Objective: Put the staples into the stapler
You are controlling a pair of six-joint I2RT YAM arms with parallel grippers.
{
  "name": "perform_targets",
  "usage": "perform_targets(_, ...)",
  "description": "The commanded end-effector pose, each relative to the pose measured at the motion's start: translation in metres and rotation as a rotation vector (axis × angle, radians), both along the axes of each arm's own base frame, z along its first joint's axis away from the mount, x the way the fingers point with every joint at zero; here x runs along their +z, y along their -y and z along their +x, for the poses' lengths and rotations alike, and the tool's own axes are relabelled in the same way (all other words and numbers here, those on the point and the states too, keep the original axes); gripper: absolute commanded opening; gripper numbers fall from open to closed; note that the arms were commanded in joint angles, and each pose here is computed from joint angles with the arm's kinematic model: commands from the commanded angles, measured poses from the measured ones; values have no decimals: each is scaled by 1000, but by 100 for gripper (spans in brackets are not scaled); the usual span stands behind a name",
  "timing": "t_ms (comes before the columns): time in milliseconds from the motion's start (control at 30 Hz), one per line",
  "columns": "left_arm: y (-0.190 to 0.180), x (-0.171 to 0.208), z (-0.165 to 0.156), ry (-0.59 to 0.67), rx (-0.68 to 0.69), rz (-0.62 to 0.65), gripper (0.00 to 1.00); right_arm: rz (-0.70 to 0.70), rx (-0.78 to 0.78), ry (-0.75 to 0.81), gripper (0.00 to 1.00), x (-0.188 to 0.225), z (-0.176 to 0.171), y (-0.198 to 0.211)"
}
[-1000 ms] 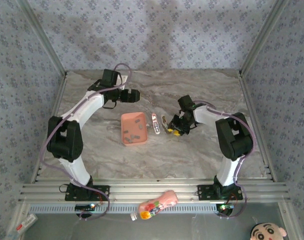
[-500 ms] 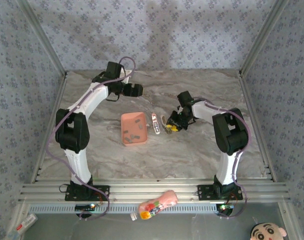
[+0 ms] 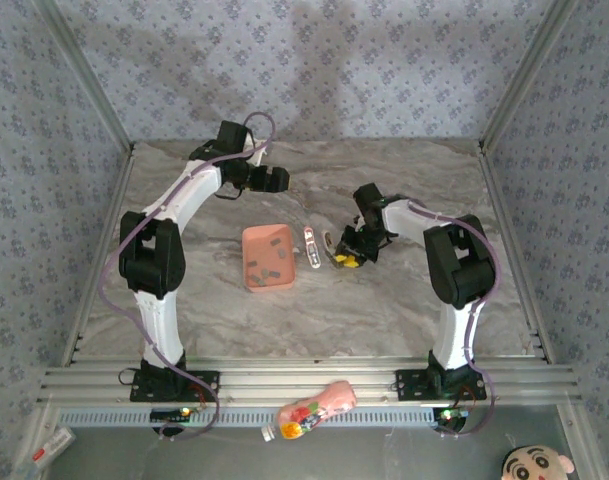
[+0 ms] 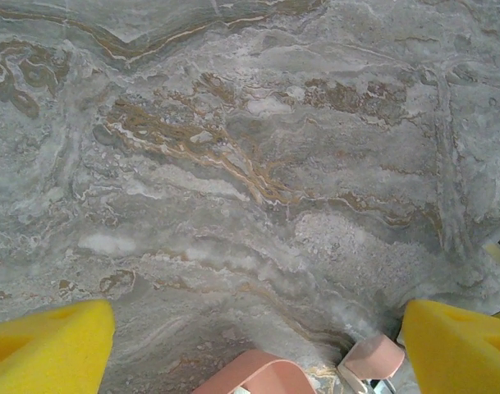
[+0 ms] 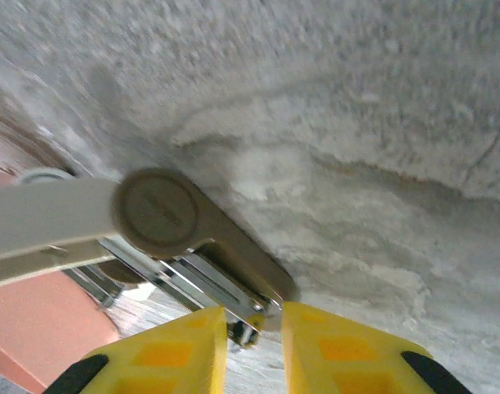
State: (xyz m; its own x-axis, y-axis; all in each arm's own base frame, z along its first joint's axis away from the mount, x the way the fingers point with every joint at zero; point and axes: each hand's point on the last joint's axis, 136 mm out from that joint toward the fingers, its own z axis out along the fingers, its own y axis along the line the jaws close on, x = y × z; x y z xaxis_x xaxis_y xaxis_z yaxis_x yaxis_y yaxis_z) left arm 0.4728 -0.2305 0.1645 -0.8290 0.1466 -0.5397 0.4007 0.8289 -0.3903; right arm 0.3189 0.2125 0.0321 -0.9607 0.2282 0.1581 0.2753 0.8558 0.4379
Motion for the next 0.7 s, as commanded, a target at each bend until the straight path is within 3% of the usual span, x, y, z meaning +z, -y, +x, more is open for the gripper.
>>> perform_targets(0, 6, 13, -5, 2, -46, -39, 88, -52, 35, -27, 25, 1, -13, 7)
perform_targets(333, 53, 37, -35, -35, -200, -170, 78, -42, -29, 129, 31, 35, -17, 20)
perform_targets(533, 92, 22, -75, -125, -296, -142, 67, 37, -172, 229, 32, 45, -20, 31)
perform_targets(667, 107, 5, -97, -168, -321, -83, 65, 109, -248, 288, 33, 46, -8, 38)
